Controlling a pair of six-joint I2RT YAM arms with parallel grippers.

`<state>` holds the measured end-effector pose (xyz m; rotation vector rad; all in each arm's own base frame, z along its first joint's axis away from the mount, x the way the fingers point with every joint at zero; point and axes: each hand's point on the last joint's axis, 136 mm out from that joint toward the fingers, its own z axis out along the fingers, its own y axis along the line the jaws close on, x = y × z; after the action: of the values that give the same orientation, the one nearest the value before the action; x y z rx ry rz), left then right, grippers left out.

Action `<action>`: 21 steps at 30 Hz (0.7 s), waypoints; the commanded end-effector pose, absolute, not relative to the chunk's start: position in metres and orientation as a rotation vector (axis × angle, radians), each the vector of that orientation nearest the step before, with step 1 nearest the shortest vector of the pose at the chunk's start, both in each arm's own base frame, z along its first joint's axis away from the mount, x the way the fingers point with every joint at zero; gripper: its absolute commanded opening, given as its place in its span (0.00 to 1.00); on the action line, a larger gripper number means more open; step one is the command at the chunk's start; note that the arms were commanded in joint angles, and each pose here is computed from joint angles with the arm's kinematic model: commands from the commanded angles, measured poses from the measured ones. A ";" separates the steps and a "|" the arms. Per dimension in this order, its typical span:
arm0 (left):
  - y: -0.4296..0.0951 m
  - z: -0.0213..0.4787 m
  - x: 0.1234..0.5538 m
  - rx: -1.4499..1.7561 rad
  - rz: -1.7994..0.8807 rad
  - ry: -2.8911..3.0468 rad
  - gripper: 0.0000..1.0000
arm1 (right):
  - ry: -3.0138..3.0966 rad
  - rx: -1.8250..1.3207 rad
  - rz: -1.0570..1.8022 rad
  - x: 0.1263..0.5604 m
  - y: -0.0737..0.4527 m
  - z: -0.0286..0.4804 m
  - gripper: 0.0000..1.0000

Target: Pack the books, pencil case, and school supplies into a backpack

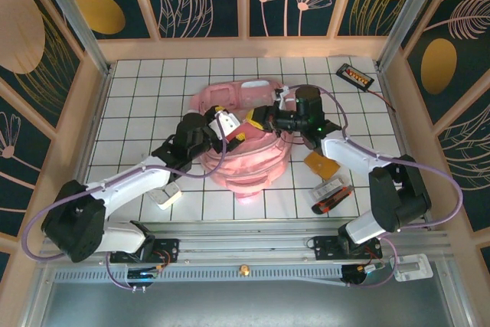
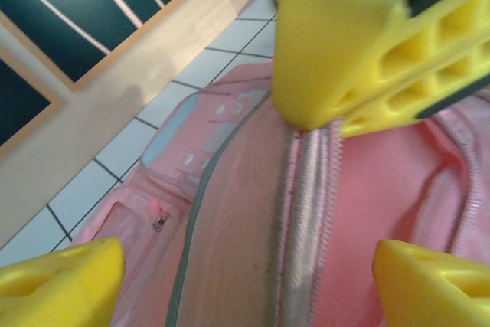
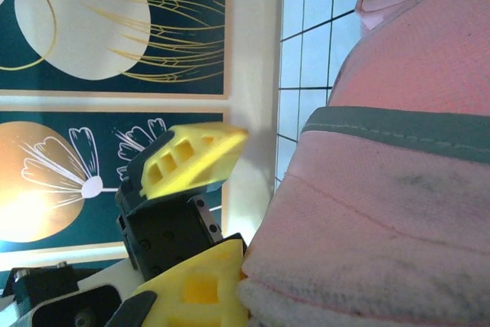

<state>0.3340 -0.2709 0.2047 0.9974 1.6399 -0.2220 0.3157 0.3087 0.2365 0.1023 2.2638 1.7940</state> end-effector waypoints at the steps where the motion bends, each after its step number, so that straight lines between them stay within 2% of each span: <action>1: -0.261 0.221 0.358 0.893 -0.099 1.642 0.79 | 2.142 -0.071 1.875 0.308 0.323 0.279 0.00; 3: -0.256 0.220 0.367 0.854 -0.058 1.681 0.68 | 2.149 -0.067 1.870 0.309 0.323 0.277 0.00; 4: -0.256 0.219 0.370 0.850 -0.050 1.701 0.51 | 2.155 -0.063 1.866 0.309 0.322 0.275 0.00; 6: -0.256 0.218 0.372 0.841 -0.048 1.726 0.09 | 2.170 -0.048 1.841 0.311 0.318 0.270 0.00; 7: -0.255 0.219 0.374 0.823 -0.046 1.736 0.00 | 2.181 -0.040 1.818 0.313 0.315 0.268 0.04; 9: -0.255 0.221 0.373 0.816 -0.059 1.741 0.00 | 2.190 -0.036 1.788 0.313 0.310 0.267 0.14; 15: -0.257 0.219 0.374 0.763 -0.109 1.811 0.00 | 2.268 -0.013 1.581 0.303 0.278 0.259 0.59; 18: -0.261 0.209 0.374 0.751 -0.149 1.865 0.00 | 2.337 0.043 1.299 0.294 0.241 0.248 0.77; 21: -0.262 0.203 0.375 0.732 -0.168 1.885 0.00 | 2.382 0.208 0.975 0.284 0.184 0.229 0.99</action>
<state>0.3662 -0.2673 0.1957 0.8300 1.8521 -0.1554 0.2950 0.2388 0.2596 0.0956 2.2759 1.3499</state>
